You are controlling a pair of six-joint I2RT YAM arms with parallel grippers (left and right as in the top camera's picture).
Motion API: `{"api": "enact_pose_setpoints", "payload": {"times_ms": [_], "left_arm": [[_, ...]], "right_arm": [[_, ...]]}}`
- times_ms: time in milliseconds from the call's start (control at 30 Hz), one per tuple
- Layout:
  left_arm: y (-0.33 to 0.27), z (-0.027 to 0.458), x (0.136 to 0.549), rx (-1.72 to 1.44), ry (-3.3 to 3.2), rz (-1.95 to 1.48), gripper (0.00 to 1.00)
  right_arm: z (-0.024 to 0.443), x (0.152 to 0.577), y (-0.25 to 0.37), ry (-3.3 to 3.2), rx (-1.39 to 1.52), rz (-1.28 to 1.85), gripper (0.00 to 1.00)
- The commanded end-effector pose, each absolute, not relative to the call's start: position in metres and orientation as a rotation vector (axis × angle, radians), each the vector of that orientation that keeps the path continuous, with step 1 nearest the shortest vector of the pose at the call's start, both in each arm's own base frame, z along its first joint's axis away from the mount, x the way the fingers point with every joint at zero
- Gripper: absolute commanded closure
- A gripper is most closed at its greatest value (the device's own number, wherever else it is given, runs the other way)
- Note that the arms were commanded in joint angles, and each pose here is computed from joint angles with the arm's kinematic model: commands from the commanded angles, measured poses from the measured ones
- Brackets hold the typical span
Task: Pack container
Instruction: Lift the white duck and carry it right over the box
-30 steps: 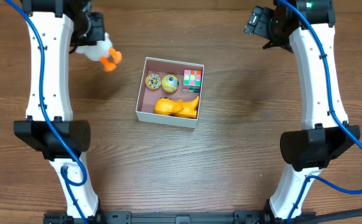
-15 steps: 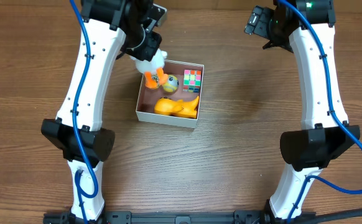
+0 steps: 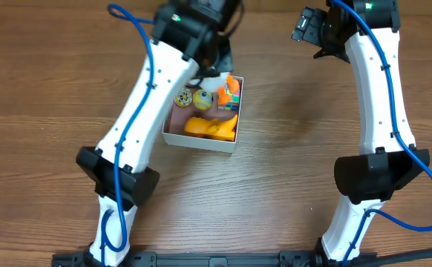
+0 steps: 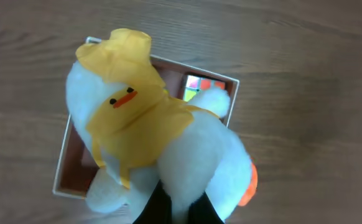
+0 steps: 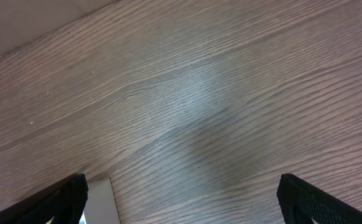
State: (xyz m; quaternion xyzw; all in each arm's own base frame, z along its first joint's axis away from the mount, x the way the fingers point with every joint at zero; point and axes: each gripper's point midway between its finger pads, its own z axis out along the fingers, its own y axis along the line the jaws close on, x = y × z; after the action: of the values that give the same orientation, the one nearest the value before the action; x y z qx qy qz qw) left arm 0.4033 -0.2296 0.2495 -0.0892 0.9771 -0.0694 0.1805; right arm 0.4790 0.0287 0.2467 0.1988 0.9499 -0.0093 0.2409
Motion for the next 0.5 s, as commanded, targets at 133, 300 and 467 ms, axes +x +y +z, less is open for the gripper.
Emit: {"api": "enact_pose_setpoints", "payload": {"times_ms": [133,300,467], "left_arm": [[-0.207,0.203,0.386,-0.824,2.604,0.135,0.96],[-0.202,0.159,0.39,-0.882,2.609,0.196,0.96],[-0.216,0.143,0.399,-0.888,2.611,0.104,0.96]], "right_arm": [[0.255,0.48,0.029,2.571,0.55,-0.017,0.0],[0.255,0.48,0.029,2.571,0.55,-0.017,0.0],[0.255,0.48,0.029,2.572,0.551,-0.018,0.0]]}}
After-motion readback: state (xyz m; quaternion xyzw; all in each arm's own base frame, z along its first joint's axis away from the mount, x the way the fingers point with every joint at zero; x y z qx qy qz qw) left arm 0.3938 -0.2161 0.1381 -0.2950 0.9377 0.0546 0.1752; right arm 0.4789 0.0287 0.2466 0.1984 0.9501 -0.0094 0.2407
